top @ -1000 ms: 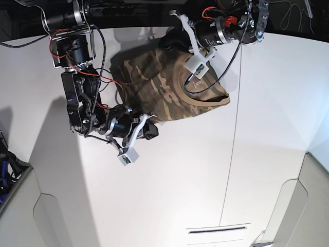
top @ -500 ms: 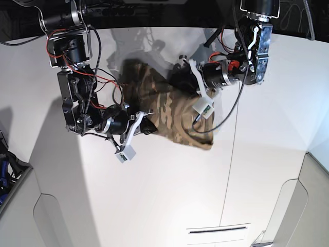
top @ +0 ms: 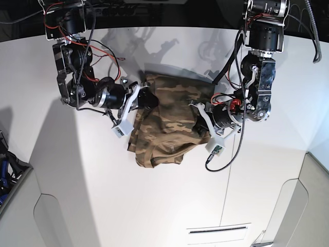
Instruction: Fold the T-shirt properly
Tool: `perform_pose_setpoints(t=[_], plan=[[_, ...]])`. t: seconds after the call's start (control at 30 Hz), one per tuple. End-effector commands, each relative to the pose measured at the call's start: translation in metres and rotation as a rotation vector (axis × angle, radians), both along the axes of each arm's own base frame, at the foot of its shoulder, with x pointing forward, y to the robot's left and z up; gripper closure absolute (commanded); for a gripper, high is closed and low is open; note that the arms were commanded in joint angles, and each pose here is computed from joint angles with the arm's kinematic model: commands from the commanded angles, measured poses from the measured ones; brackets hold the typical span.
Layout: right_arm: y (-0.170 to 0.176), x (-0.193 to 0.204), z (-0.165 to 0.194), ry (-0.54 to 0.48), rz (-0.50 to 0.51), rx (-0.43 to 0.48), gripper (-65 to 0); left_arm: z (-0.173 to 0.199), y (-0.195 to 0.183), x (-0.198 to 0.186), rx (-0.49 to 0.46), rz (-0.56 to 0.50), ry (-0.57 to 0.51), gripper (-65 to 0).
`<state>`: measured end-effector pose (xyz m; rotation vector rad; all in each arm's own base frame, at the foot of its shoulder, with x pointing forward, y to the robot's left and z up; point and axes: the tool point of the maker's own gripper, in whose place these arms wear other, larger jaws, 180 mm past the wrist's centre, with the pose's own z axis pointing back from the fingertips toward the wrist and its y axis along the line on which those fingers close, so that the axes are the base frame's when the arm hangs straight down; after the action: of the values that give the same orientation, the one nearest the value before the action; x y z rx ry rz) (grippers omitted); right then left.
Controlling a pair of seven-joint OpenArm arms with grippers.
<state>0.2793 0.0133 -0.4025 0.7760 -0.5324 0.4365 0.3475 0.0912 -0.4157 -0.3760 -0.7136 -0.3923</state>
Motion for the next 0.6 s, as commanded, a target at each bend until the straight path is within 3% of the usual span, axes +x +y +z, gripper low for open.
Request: perform_pose_setpoints(t=[0.0, 0.23, 0.57], plan=[[0.002, 0.010, 0.017, -0.060, 0.003, 0.021, 0.0, 0.006, 0.004, 0.006, 0.012, 0.004, -0.014, -2.8], [-0.001, 0.008, 0.029, -0.105, 0.037, -0.027, 0.0, 0.008, 0.013, -0.012, -0.010, -0.001, 0.007, -2.8], [-0.039, -0.026, 0.041, -0.158, 0.092, -0.133, 0.0, 0.040, 0.046, -0.069, 0.068, 0.020, -0.060, -2.8]])
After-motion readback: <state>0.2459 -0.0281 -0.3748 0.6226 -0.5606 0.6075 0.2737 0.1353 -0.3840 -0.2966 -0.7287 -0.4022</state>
